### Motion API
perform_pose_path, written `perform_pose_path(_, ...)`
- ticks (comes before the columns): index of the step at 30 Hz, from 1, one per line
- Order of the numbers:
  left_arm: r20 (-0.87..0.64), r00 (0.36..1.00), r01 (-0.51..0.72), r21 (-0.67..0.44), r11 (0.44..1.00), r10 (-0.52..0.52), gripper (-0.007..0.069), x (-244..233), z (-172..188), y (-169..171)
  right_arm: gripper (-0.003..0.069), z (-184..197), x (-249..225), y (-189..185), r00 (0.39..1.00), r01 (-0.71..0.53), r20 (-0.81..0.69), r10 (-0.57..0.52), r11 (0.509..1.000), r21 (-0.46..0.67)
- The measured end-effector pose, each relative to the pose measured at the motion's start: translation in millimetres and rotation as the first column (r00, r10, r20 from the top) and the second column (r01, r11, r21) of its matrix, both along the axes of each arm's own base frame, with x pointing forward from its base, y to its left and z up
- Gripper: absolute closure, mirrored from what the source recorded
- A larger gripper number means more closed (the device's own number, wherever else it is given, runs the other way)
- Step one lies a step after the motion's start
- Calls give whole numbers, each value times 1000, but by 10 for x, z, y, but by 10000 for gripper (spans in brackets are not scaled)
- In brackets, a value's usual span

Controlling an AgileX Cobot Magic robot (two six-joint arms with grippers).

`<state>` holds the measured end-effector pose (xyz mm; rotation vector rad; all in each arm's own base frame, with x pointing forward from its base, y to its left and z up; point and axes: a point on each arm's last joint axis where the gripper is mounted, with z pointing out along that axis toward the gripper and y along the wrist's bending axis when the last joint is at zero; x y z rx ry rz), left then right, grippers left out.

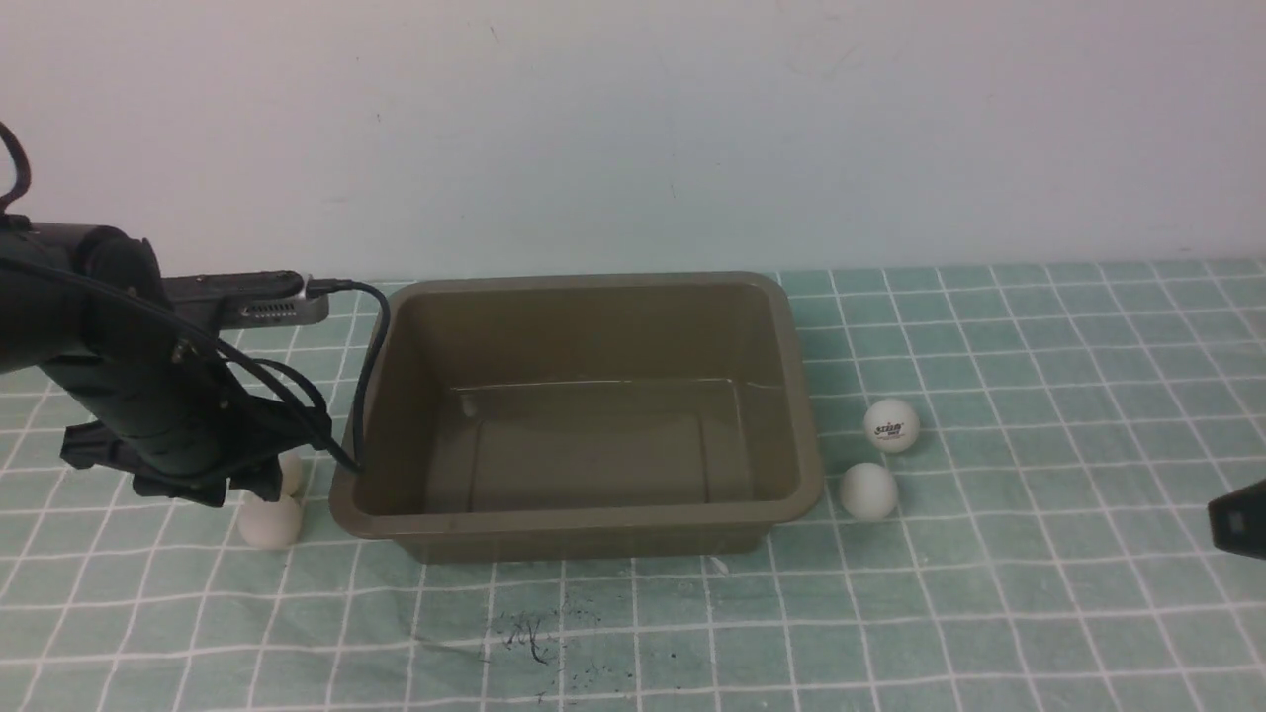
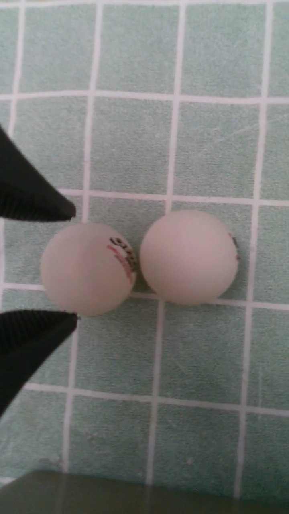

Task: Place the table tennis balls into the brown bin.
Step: 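Drop the ball into the bin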

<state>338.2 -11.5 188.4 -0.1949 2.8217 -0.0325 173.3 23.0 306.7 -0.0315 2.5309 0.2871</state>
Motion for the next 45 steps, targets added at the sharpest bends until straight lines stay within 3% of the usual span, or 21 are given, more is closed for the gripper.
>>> perform_pose_path(4, -24, 1000, -1, 1, 1000, 1, 158, 104, -123, -4, 554, 8, 12, -1, 1000, 4, 15, -4, 1000, 2)
perform_pose_path(7, -67, 998, -5, 1, 1000, 5, 123, 134, -282, -5, 547, 20, 28, -1, 999, 9, 35, -9, 1000, 7)
perform_pose_path(12, -71, 997, -12, -4, 1000, 12, 191, 162, -351, -9, 543, 29, 40, -1, 999, 8, 53, -8, 1000, 5)
perform_pose_path(14, -63, 998, -10, -2, 1000, 10, 288, 179, -362, -11, 543, 35, 58, 1, 998, -22, 58, 23, 1000, -17)
perform_pose_path(19, -85, 996, -11, -2, 1000, 10, 280, 143, -324, -10, 542, 159, 166, 9, 996, -53, 71, 55, 998, -34)
perform_pose_path(25, 11, 1000, -8, -1, 1000, 8, 280, 17, 145, -2, 540, 286, 297, 53, 994, -68, 82, 68, 998, -4)
perform_pose_path(32, 221, 975, 29, -112, 993, -3, 280, -234, 886, -122, 528, 137, 591, 443, 975, -205, 85, 205, 979, -3)
perform_pose_path(36, 259, 960, 156, -166, 974, -109, 280, -213, 922, -353, 480, -164, 890, 690, 970, -237, 47, 237, 971, -10)
perform_pose_path(38, 281, 930, 290, -160, 944, -238, 280, -146, 810, -591, 401, -439, 1148, 831, 964, -265, -19, 264, 964, -40)
perform_pose_path(40, 275, 915, 346, -166, 923, -293, 280, -82, 662, -753, 346, -594, 1332, 903, 960, -276, -53, 273, 959, -57)
perform_pose_path(45, 220, 921, 365, -192, 911, -322, 250, 55, 355, -926, 199, -972, 1685, 1013, 953, -286, -129, 275, 955, -76)
